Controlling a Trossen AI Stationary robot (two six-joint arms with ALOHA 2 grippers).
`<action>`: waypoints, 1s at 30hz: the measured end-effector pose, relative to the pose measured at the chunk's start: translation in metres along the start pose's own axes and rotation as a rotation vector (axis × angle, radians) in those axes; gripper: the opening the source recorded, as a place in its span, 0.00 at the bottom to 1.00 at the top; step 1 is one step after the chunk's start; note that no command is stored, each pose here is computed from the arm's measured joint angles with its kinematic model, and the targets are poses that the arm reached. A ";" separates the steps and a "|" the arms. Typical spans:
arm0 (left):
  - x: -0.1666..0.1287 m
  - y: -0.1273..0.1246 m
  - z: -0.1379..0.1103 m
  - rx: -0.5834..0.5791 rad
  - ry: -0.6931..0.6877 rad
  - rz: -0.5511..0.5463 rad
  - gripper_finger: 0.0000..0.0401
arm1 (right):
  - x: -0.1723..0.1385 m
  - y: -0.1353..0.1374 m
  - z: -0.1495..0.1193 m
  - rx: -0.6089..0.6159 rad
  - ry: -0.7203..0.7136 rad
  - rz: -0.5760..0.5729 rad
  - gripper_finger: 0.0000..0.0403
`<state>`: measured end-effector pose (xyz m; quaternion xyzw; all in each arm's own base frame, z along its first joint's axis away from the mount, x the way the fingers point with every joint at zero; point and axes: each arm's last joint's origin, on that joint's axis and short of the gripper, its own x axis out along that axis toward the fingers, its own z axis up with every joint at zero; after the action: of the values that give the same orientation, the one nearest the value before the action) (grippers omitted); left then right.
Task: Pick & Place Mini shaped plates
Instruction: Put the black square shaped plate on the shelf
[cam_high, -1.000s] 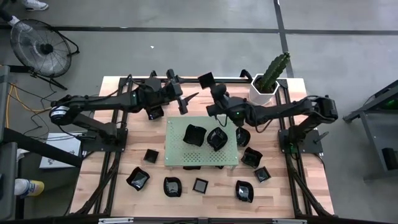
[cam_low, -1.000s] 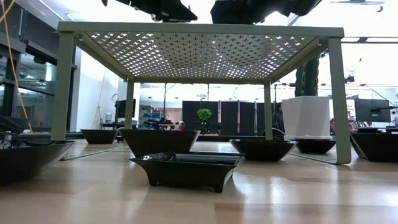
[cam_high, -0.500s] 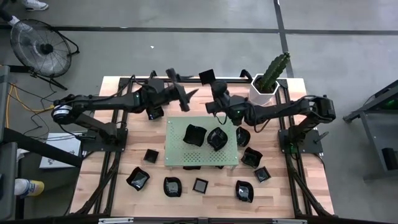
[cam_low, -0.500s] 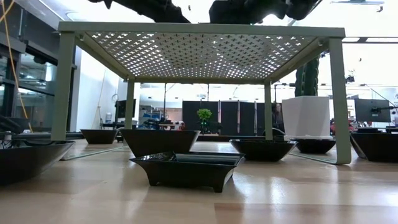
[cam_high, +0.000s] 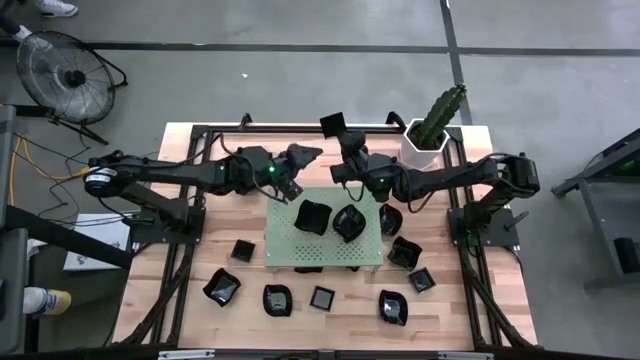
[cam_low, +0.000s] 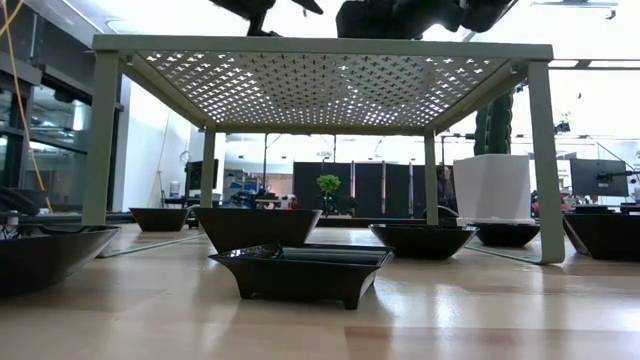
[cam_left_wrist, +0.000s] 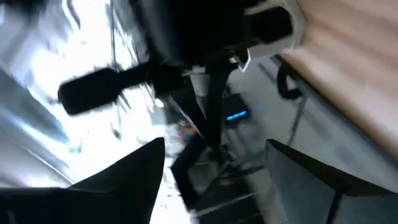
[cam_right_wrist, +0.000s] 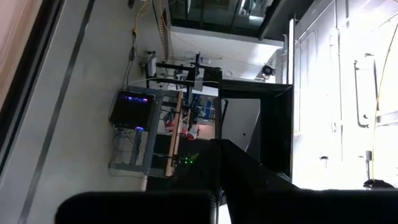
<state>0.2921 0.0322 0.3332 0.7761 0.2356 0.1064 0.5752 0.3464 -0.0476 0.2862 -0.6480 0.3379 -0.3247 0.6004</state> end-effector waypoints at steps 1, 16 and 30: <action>0.000 0.000 0.000 0.063 0.002 -0.001 0.68 | 0.000 0.001 0.000 -0.001 -0.002 0.005 0.00; 0.009 -0.012 0.002 0.416 0.097 -0.110 0.68 | -0.014 0.003 0.014 0.023 -0.126 0.026 0.00; 0.011 -0.014 0.002 0.442 0.180 -0.154 0.54 | -0.020 0.005 0.019 0.071 -0.151 0.044 0.00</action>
<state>0.2993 0.0395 0.3184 0.8504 0.3617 0.0768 0.3744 0.3506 -0.0206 0.2798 -0.6415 0.2943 -0.2735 0.6535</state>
